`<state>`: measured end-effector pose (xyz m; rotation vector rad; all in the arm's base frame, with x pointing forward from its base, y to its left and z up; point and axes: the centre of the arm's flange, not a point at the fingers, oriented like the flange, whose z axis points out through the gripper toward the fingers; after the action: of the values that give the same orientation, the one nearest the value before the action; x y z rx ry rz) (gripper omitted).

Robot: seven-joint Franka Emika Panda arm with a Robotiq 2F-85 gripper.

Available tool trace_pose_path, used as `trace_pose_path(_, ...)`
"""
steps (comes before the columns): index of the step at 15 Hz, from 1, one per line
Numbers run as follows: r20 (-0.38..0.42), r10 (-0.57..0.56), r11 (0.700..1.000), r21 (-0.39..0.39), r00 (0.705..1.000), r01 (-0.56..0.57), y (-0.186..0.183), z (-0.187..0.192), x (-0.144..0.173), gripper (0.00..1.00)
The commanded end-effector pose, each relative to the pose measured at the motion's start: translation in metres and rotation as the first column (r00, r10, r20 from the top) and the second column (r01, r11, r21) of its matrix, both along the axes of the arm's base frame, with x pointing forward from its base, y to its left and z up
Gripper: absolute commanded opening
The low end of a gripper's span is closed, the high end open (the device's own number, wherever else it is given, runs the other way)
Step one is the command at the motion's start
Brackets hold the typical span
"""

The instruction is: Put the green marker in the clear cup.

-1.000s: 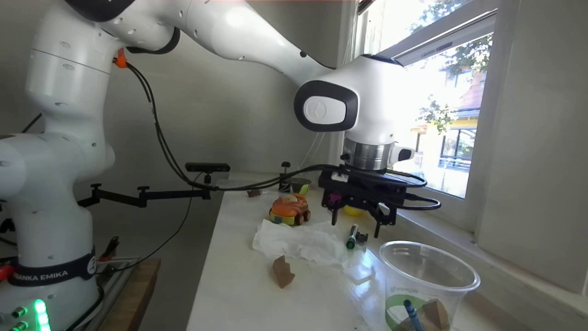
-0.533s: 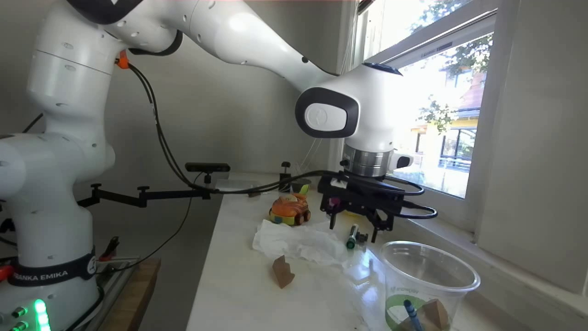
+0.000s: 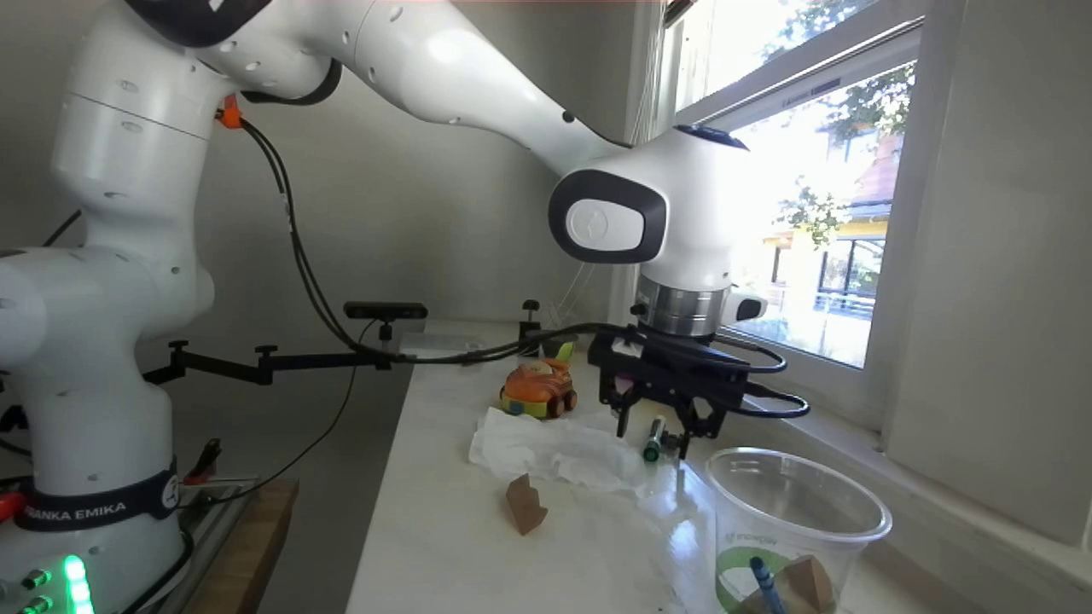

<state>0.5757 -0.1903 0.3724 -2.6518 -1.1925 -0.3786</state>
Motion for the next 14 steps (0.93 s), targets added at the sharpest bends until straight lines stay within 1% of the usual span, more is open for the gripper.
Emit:
trace_pose_path(1,0.011,-0.043,0.999,-0.007,0.999,0.043,-0.01,0.003,-0.003,0.63)
trace_pose_path(4,0.011,-0.057,0.998,-0.008,0.998,0.057,-0.014,0.003,-0.005,0.43)
trace_pose_path(5,0.012,-0.058,0.998,-0.008,0.998,0.058,-0.013,0.004,-0.005,0.3)
trace_pose_path(6,0.014,-0.06,0.998,-0.007,0.998,0.06,-0.013,0.004,-0.005,0.26)
trace_pose_path(7,0.014,-0.061,0.998,-0.006,0.998,0.061,-0.012,0.005,-0.004,0.12)
trace_pose_path(8,0.014,-0.06,0.998,-0.005,0.998,0.06,-0.01,0.005,-0.004,0.13)
trace_pose_path(11,0.018,-0.051,0.999,-0.003,0.999,0.051,-0.003,0.006,-0.001,0.05)
trace_pose_path(14,0.036,-0.048,0.999,-0.007,0.998,0.049,0.001,0.017,0.002,0.05)
